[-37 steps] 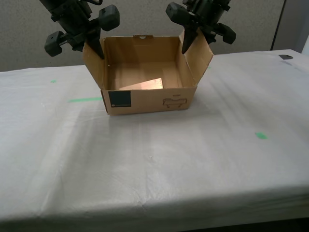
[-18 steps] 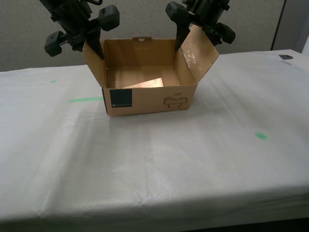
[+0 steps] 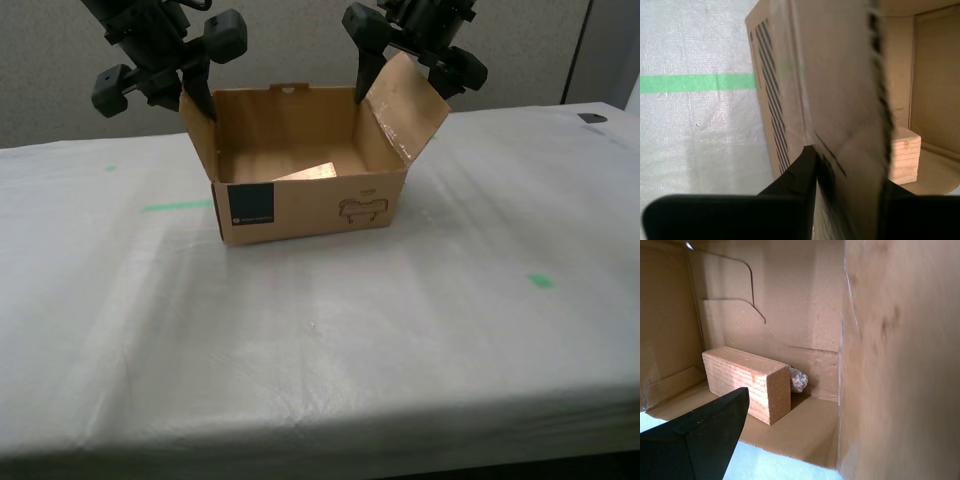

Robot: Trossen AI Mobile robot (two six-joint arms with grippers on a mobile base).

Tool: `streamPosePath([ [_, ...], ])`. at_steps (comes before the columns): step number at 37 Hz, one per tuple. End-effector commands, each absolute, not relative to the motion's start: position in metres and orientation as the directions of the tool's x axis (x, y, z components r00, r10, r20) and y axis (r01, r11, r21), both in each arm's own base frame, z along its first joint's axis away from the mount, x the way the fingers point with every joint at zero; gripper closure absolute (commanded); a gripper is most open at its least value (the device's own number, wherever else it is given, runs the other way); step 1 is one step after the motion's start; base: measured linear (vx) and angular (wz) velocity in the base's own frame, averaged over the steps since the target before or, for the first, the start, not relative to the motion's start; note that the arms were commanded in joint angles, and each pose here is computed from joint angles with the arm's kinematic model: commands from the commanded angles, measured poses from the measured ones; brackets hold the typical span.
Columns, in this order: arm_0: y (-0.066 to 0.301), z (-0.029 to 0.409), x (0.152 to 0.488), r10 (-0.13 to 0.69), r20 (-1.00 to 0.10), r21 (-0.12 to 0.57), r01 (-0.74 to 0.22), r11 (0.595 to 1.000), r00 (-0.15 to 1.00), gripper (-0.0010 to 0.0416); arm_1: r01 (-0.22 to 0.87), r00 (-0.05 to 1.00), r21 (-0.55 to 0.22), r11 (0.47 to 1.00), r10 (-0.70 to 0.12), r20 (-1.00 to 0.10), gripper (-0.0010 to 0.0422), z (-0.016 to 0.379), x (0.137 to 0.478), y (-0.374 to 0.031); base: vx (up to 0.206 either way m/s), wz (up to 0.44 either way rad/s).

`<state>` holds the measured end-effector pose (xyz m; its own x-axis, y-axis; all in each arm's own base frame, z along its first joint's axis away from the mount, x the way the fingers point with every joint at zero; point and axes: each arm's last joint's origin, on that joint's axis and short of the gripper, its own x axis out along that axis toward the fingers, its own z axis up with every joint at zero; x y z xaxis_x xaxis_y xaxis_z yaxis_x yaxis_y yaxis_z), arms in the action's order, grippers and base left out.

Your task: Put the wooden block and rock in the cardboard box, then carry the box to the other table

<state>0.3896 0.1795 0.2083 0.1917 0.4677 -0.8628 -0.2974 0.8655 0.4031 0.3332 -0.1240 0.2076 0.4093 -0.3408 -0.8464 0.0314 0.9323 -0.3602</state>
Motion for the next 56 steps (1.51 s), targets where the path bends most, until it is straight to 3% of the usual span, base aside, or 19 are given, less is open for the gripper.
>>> streamPosePath([
  [1,0.1795,0.2092,0.3898,0.470,-0.861,0.403,-0.302,0.864,0.195,0.0012,0.005,0.421,-0.385,0.923,-0.351,-0.836,0.0358,0.2092,0.3344,-0.1247,0.000,0.000],
  [8,0.1796,0.2094,0.3902,0.471,-0.859,0.400,-0.313,0.861,0.199,0.0012,0.053,0.406,-0.355,0.933,-0.345,-0.846,0.0333,0.2086,0.3328,-0.1240,0.000,0.000],
  [13,0.1796,0.2094,0.3902,0.471,-0.859,0.400,-0.314,0.861,0.199,0.0015,-0.061,0.422,-0.359,0.931,-0.302,-0.855,0.0316,0.2077,0.3334,-0.1226,0.000,0.000],
  [26,0.1796,0.2095,0.3902,0.471,-0.859,0.398,-0.320,0.860,0.199,0.0019,-0.046,0.418,-0.343,0.938,-0.294,-0.860,0.0266,0.2073,0.3328,-0.1223,0.000,0.000],
  [56,0.1796,0.2095,0.3902,0.471,-0.860,0.391,-0.337,0.856,0.199,0.0019,-0.078,0.383,-0.295,0.952,-0.245,-0.891,0.0071,0.2054,0.3292,-0.1168,0.000,0.000],
])
